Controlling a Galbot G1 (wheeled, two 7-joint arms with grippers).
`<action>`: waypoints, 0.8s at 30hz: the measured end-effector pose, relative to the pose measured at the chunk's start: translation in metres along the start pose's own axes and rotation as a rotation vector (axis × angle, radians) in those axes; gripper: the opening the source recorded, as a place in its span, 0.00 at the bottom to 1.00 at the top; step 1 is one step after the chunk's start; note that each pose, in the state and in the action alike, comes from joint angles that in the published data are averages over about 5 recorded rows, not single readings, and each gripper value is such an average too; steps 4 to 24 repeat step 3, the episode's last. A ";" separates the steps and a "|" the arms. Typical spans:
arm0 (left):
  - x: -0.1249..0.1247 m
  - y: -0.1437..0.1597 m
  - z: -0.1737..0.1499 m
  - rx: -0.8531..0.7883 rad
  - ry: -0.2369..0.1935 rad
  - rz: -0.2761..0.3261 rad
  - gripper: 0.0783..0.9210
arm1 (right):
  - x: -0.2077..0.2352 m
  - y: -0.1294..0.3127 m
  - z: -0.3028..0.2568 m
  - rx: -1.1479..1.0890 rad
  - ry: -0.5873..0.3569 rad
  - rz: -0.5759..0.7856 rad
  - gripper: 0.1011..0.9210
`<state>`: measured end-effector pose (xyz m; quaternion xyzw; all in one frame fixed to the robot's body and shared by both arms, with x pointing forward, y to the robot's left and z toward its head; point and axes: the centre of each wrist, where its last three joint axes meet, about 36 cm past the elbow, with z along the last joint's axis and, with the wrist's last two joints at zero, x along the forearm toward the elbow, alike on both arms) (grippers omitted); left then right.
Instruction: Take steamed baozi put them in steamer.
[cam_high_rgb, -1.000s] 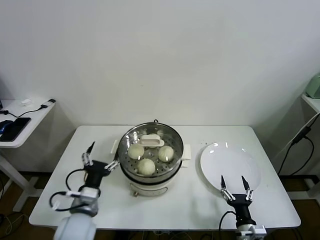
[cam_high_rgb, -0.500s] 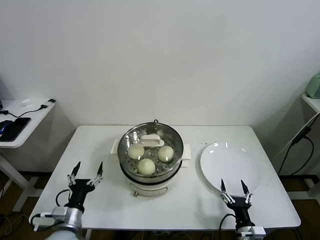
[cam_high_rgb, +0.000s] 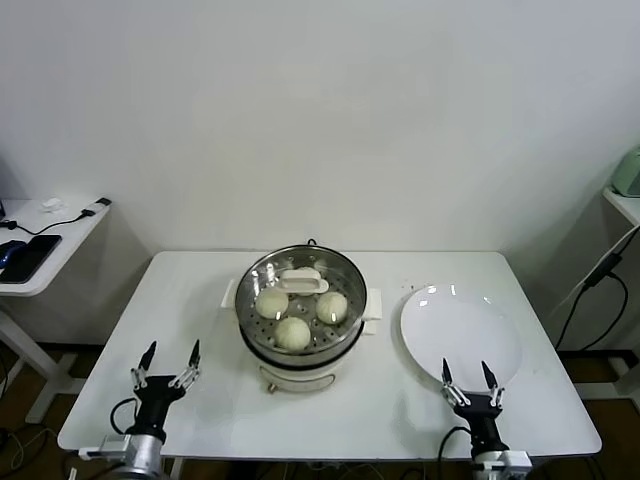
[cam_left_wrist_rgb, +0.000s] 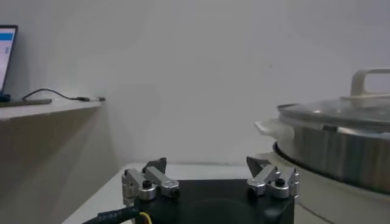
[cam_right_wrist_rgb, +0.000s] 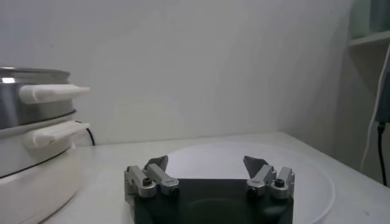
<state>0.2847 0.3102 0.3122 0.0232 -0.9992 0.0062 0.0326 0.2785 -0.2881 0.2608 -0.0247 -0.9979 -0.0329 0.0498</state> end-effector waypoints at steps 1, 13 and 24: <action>0.001 0.000 0.002 0.000 0.001 -0.001 0.88 | 0.000 0.000 0.000 -0.001 0.000 0.000 0.88; 0.001 0.000 0.003 0.001 0.001 -0.001 0.88 | 0.000 0.000 -0.001 -0.003 -0.001 0.000 0.88; 0.001 0.000 0.003 0.001 0.001 -0.001 0.88 | 0.000 0.000 -0.001 -0.003 -0.001 0.000 0.88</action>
